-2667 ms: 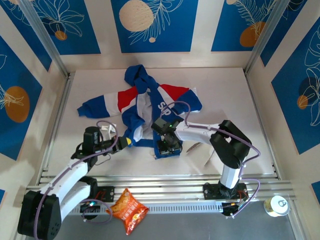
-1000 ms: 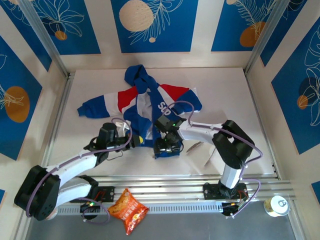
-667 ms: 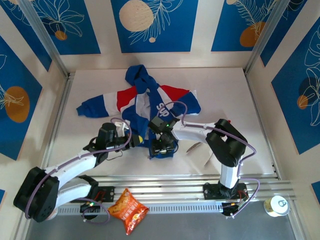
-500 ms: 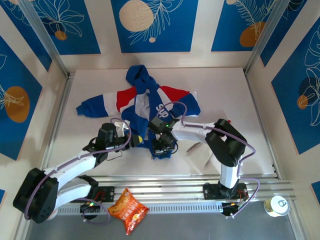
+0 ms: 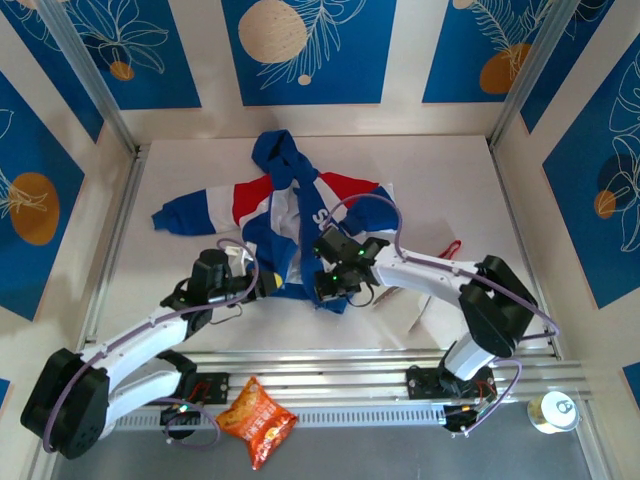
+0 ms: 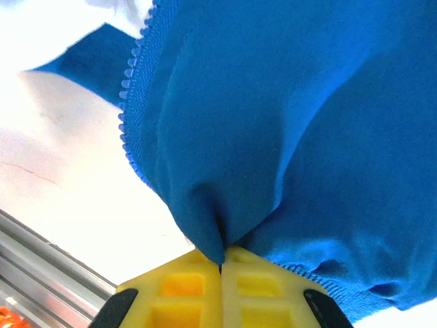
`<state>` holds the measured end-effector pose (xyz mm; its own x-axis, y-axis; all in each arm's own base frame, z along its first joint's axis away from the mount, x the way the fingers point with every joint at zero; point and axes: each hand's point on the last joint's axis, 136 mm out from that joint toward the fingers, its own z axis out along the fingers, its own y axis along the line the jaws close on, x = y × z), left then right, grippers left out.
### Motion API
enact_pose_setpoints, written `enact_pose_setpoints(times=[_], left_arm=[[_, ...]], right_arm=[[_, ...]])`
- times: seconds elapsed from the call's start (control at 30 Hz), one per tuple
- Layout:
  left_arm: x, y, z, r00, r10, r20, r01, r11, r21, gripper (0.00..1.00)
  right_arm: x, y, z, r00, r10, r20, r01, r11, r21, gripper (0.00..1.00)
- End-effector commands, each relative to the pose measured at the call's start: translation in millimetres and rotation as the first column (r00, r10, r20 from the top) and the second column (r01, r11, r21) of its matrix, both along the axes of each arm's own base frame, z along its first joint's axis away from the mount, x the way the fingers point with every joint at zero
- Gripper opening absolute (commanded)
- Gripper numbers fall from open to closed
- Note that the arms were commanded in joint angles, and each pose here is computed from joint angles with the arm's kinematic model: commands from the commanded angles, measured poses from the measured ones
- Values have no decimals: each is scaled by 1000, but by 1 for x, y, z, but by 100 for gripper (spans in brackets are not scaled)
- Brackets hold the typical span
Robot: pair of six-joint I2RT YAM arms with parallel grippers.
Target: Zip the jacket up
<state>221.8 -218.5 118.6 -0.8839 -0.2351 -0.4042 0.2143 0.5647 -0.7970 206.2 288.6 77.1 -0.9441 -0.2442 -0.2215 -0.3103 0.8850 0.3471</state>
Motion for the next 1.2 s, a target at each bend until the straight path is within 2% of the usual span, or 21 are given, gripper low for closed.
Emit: enact_pose_setpoints(times=[0.0,0.2,0.37,0.43,0.5,0.6,0.67,0.73,0.9,1.17], left_arm=[[-1,-3,7,999,-8,35,9,1000,-26,0],[3,-13,35,994,-7,109,26,984,-175,0],[5,-19,52,987,-27,161,63,973,-223,0],[6,-19,58,982,-23,186,66,971,-228,0],[11,-12,57,982,29,185,11,977,-212,0],[16,1,39,987,98,124,-81,988,-131,0],[14,-2,37,991,65,114,-53,992,-110,0],[13,-8,46,990,42,136,-20,988,-154,0],[9,-12,77,966,19,256,39,974,-221,0],[10,-21,116,892,19,451,137,941,-309,0]], right_arm=[[2,-5,9,999,1,32,-2,999,43,0],[4,5,34,997,20,73,-35,976,215,0],[8,5,48,996,15,83,-40,950,309,0],[11,4,52,997,10,80,-36,943,330,0],[15,3,57,997,9,80,-36,939,342,0],[22,1,61,997,3,77,-29,939,343,0],[25,4,65,997,13,80,-41,933,357,0],[27,8,70,996,29,90,-61,923,380,0],[30,14,86,993,46,112,-92,886,454,0],[30,11,113,979,98,181,-185,805,564,0]])
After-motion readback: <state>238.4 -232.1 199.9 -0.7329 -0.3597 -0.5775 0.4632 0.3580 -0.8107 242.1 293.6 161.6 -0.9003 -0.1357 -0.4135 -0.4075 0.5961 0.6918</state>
